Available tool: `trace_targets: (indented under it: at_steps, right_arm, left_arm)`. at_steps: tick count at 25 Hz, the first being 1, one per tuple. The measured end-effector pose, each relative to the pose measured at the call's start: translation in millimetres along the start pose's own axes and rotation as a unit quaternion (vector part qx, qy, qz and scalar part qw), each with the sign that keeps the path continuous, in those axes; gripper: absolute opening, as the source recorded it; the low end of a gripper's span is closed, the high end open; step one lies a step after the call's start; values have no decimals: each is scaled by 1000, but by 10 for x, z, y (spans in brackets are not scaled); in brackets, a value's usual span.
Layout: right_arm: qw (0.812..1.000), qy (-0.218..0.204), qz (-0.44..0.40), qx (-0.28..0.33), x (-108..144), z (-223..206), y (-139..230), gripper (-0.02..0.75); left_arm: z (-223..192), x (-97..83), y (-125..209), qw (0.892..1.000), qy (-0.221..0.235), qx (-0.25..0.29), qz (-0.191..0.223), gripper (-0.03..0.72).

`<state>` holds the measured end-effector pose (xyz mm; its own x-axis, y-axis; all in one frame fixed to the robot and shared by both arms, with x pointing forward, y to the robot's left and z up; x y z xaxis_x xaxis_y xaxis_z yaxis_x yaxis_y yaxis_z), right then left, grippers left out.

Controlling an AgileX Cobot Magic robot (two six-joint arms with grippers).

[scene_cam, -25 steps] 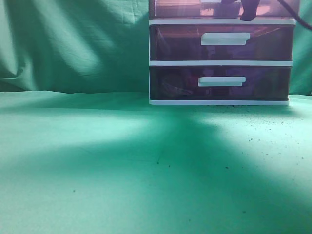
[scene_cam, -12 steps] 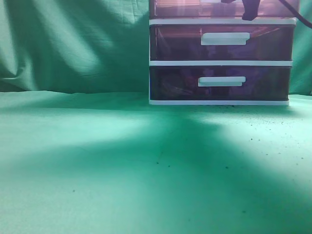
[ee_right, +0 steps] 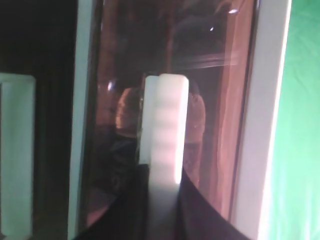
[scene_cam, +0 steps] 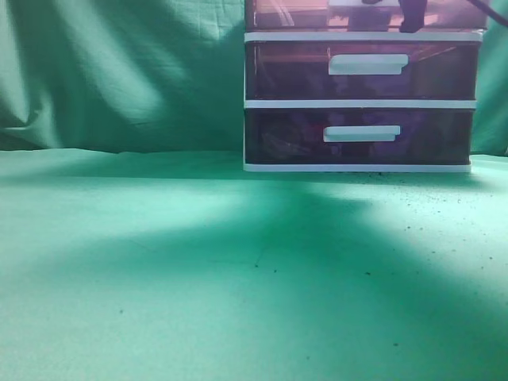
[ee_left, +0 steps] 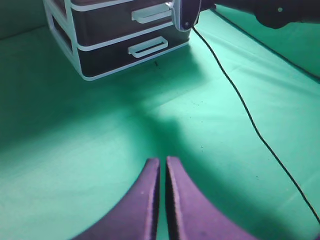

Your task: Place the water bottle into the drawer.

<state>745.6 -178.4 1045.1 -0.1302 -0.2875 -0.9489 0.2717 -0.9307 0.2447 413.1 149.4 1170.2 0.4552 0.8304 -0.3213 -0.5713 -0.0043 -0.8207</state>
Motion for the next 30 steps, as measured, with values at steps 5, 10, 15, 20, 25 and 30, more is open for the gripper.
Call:
trace_targets:
  at_steps: [5, 10, 15, 20, 25, 30]
  right_arm:
    - [1000, 3, 6, -3, -16, -19, 1, 141]
    - [1000, -14, -6, -6, -36, 17, 10, 385]
    - [997, -51, -46, -16, 20, 68, -57, 498]
    - [993, -79, -89, -26, 41, 128, -150, 524]
    - [985, -111, -128, -44, -68, 341, -248, 524]
    - [977, -125, -157, -71, -300, 639, -367, 524]
  left_arm:
    - [0, 2, 10, 1000, -1, 3, 0, 0]
    - [0, 6, 16, 1000, -2, 5, 0, 0]
    - [0, 15, 29, 1000, -4, 8, -1, 0]
    - [4, 61, 21, 1000, -18, 6, -11, 0]
    - [5, 85, 14, 1000, -25, 5, -17, 0]
    - [5, 89, 16, 999, -26, 5, -18, 0]
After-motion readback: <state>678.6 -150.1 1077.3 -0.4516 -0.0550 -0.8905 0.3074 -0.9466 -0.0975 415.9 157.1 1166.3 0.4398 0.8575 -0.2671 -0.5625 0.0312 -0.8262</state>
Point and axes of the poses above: a point on each arm's last joint axis where the gripper is mounted, z pointing back along that axis away from the gripper, x along the wrist's bending axis when the last joint is at zero, y = z × x, the point moved 8 cm from there along -z, pointing out along that axis toward the gripper, and after that the axes turned 13 degrees about z, right-handed, at the moved point
